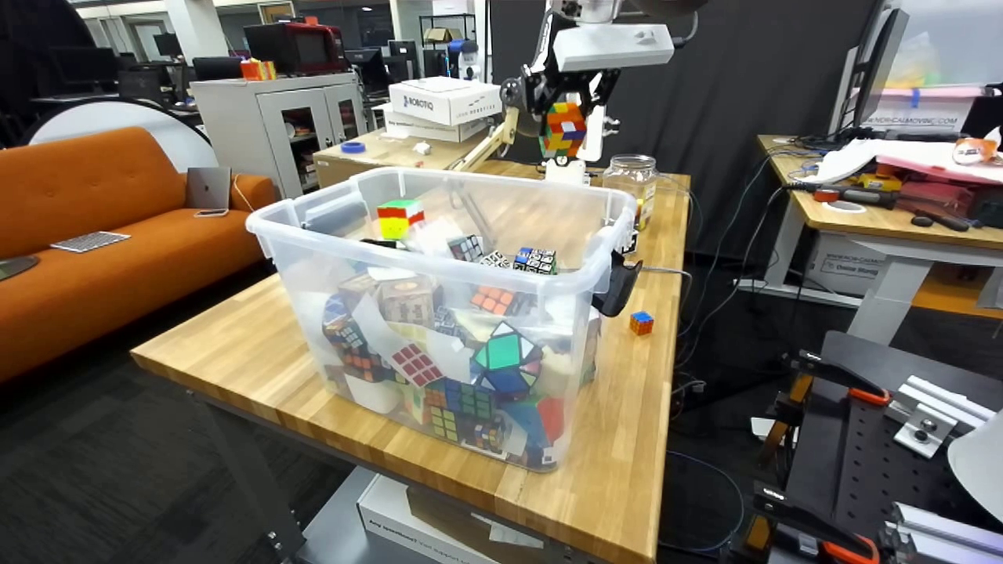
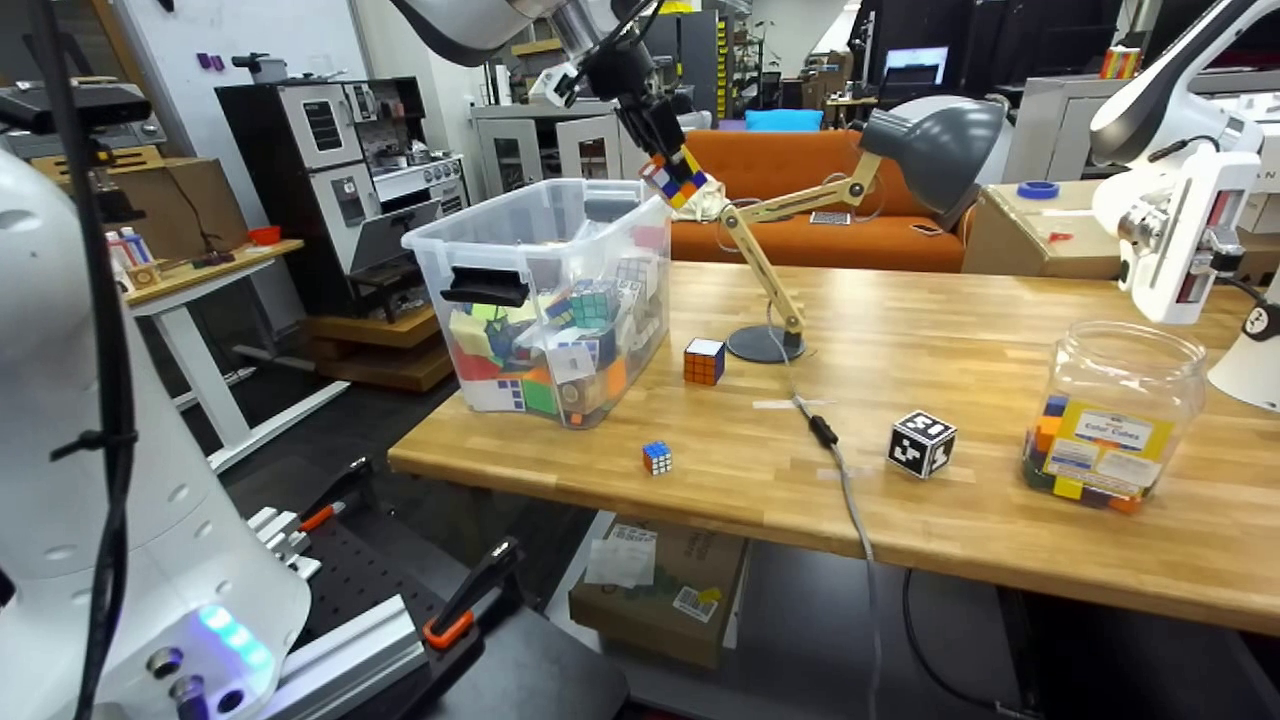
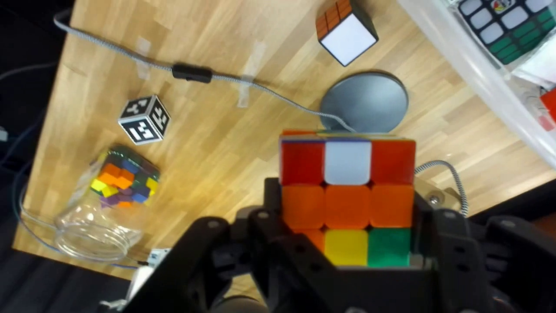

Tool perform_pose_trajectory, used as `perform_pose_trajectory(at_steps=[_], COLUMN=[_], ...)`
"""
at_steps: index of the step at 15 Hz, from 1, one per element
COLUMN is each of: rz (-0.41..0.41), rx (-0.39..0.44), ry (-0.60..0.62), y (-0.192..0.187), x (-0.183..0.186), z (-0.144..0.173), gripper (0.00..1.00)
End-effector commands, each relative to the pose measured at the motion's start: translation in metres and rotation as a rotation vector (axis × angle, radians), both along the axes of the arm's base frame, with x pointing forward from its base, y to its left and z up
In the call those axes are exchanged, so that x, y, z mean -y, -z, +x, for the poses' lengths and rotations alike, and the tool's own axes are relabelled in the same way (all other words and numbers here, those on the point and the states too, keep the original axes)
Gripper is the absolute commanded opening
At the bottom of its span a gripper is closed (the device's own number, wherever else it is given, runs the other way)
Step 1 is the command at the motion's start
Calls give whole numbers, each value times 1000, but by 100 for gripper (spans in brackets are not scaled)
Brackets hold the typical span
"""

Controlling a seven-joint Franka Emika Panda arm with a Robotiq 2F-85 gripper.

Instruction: Take one cube out of the storage box and put it on the table

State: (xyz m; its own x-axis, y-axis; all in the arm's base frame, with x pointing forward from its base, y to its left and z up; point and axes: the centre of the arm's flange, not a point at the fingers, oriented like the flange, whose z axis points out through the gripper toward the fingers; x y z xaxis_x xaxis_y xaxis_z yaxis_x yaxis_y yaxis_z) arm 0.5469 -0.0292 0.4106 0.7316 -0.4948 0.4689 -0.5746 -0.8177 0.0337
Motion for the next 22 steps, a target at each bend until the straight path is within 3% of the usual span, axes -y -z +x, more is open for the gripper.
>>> perform_pose_trajectory(at_steps=[1, 3, 4, 15, 16, 22], rz=[93, 176, 124, 159, 159, 264], rx=[-28, -55, -62, -69, -69, -64], ry=[113, 152, 129, 155, 155, 264], y=[24, 42, 39, 45, 45, 49], x=[4, 6, 4, 4, 4, 53], z=[-11, -15, -14, -15, -15, -6], gripper=[38, 38, 63, 63, 38, 38])
